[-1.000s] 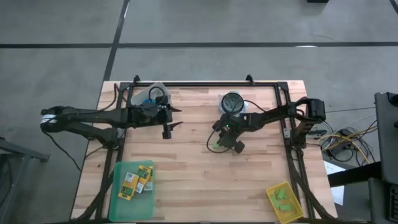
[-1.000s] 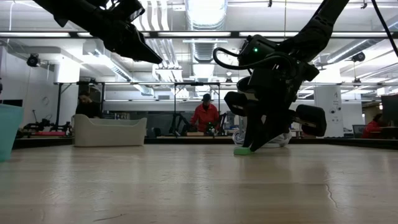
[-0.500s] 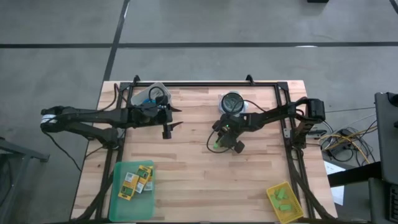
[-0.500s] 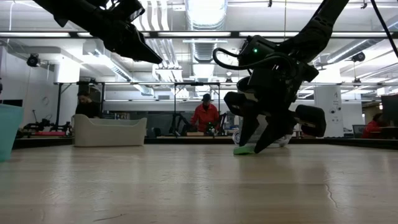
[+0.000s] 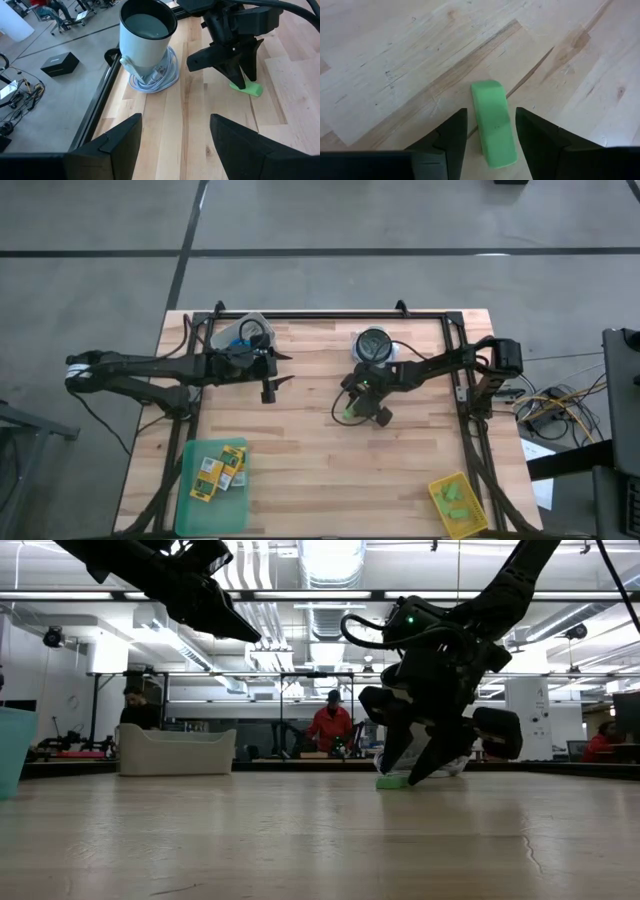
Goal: Pick & Place School Supplies
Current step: Put the green eraser into the yellow bin
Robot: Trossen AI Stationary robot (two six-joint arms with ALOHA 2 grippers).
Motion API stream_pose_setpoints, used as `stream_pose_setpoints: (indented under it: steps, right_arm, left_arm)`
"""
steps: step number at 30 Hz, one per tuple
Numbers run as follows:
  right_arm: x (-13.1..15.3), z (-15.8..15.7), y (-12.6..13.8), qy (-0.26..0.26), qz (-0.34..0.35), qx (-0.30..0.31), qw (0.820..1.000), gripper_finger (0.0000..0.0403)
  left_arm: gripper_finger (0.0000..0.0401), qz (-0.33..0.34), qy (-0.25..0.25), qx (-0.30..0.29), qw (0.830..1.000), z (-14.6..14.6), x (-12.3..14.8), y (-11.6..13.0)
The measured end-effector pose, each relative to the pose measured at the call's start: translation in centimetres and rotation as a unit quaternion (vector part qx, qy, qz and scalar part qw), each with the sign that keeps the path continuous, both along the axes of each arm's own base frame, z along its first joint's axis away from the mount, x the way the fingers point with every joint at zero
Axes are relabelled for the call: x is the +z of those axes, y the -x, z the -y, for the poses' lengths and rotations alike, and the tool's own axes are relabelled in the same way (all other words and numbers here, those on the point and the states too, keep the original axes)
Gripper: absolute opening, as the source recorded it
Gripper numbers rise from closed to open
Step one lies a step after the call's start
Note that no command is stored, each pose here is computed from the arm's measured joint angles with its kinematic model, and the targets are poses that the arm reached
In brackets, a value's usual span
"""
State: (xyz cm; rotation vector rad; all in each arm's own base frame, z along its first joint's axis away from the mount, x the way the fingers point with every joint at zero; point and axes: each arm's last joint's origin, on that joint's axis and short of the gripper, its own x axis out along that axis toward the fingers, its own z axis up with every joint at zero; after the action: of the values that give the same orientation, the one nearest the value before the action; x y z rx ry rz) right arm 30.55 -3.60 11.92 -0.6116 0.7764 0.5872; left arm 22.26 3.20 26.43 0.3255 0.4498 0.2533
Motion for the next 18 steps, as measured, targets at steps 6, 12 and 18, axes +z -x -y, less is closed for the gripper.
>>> stream_pose_setpoints:
  steps: [6, 12, 18]
  right_arm:
    - [-1.0, 0.0, -0.2, -0.031, -0.023, -0.025, 0.999, 0.0162]
    - [-1.4, 0.0, -0.3, -0.045, -0.031, -0.035, 0.998, 0.0155]
    - [-1.2, 0.2, -0.2, -0.039, -0.029, -0.037, 0.998, 0.0137]
  left_arm:
    - [0.0241, 0.0, 0.0, 0.0, 1.0, 0.0, 0.0, 0.0]
    - [0.0241, 0.0, 0.0, 0.0, 1.0, 0.0, 0.0, 0.0]
    - [0.0241, 0.0, 0.0, 0.0, 1.0, 0.0, 0.0, 0.0]
